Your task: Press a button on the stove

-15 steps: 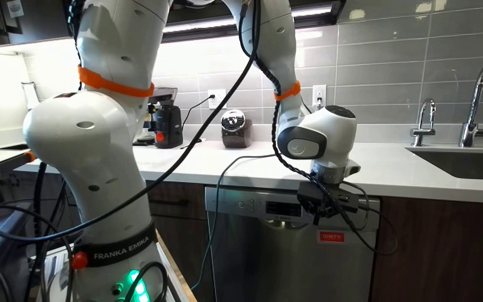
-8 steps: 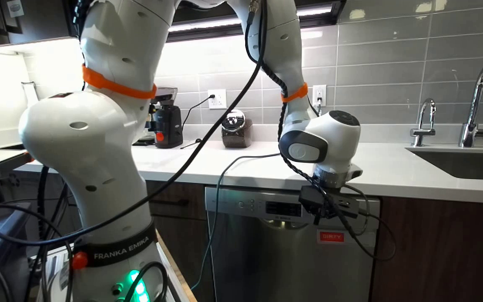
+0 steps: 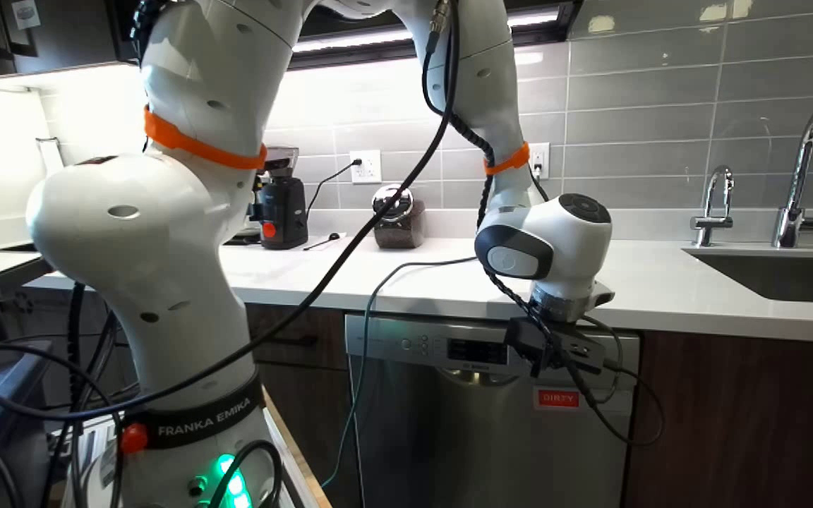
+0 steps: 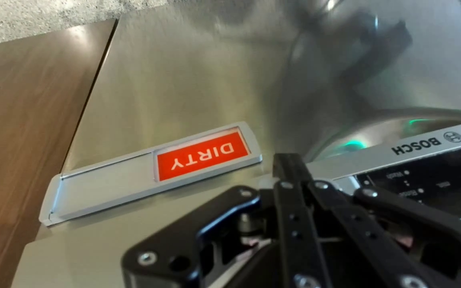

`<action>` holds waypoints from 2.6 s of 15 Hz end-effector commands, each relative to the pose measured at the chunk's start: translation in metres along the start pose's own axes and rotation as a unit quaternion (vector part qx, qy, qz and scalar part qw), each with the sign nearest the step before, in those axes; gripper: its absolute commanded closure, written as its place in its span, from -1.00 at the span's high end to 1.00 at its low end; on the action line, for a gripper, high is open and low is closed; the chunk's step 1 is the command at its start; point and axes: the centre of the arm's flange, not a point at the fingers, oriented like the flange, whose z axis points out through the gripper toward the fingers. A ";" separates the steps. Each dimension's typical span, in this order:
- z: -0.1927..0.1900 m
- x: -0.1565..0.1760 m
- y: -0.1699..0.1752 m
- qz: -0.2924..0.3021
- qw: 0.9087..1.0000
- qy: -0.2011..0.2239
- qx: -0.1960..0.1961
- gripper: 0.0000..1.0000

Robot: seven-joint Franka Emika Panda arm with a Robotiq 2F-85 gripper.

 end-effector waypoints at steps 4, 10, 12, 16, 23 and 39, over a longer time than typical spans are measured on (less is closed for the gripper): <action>0.014 -0.003 0.007 0.009 1.000 0.023 -0.001 -1.00; 0.018 -0.003 0.008 0.008 1.000 0.024 0.007 -1.00; 0.019 -0.002 0.007 0.006 1.000 0.025 0.010 -1.00; 0.020 -0.001 0.006 0.004 1.000 0.027 0.011 -1.00; 0.020 0.001 0.005 0.001 0.999 0.030 0.011 -1.00; 0.021 0.007 0.005 -0.007 0.999 0.034 0.015 -1.00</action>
